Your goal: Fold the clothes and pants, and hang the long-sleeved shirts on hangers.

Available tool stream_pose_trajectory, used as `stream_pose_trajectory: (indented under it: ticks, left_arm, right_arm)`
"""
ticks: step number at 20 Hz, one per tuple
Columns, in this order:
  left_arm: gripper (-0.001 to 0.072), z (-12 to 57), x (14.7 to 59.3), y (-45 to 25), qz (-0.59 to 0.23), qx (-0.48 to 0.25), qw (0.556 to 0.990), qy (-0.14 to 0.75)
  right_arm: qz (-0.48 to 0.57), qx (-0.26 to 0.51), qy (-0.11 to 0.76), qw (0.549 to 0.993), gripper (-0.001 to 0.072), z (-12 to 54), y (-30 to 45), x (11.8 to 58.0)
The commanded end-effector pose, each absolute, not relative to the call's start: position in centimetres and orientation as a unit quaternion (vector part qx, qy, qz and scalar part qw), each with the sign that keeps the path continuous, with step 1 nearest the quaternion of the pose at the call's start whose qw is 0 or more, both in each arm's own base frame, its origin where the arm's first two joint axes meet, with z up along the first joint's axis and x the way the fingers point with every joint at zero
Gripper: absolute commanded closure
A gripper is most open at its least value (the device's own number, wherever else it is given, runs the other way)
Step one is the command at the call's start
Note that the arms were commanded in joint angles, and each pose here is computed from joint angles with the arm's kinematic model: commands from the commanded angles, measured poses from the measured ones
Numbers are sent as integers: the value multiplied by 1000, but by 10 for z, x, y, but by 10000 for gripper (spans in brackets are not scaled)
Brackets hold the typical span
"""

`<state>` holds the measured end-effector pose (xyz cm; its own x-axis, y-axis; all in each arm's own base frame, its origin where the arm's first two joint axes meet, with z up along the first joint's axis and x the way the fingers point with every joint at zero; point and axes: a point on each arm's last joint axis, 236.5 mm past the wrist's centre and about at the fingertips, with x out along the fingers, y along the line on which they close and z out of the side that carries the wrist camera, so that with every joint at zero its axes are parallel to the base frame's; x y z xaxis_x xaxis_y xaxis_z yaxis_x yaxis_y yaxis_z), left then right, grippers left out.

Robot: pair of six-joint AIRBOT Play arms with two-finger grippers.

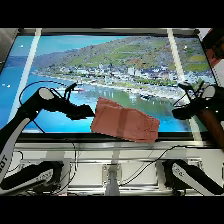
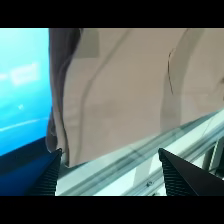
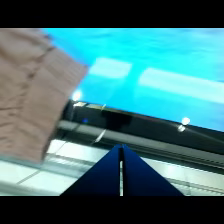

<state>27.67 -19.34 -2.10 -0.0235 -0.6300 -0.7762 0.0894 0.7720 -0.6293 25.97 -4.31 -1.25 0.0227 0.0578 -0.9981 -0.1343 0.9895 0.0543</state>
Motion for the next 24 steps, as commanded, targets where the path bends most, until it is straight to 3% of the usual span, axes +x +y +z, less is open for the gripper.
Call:
stream_pose_trajectory:
  ticks: [1,4,6,7,8,9,10,13,17,21,22,23,24]
  left_arm:
    - [10,-10,302,-171,-262,-210,695,635]
    - [10,-10,317,-143,-234,-234,710,622]
    - [10,-10,326,-130,-217,-246,720,612]
    - [10,-10,329,-126,-213,-247,724,608]
    - [10,-10,333,-125,-215,-241,731,601]
    - [10,-10,334,-125,-215,-240,733,599]
    - [10,-10,335,-126,-215,-239,734,598]
    - [10,-10,337,-125,-212,-239,738,594]
    - [10,-10,337,-125,-212,-239,738,594]
    - [10,-10,337,-125,-212,-239,738,594]
    - [10,-10,337,-125,-212,-239,738,594]
    - [10,-10,337,-125,-212,-239,738,594]
    - [10,-10,337,-125,-212,-239,738,594]
  right_arm:
    - [30,-11,650,759,695,12,-83,264]
    - [55,84,597,796,694,14,-66,254]
    - [122,183,578,786,693,-10,-15,245]
    - [144,230,579,769,645,-28,8,237]
    - [141,265,582,756,419,-46,20,229]
    - [122,296,592,740,282,-65,26,220]
    - [106,316,602,725,280,-82,30,210]
    - [98,380,587,708,147,-90,42,221]
    - [92,397,604,685,93,-108,44,223]
    - [113,396,646,643,94,-134,66,212]
    - [116,395,654,634,102,-140,75,211]
    - [134,398,657,627,170,-140,87,213]
    - [156,392,651,632,170,-136,95,220]
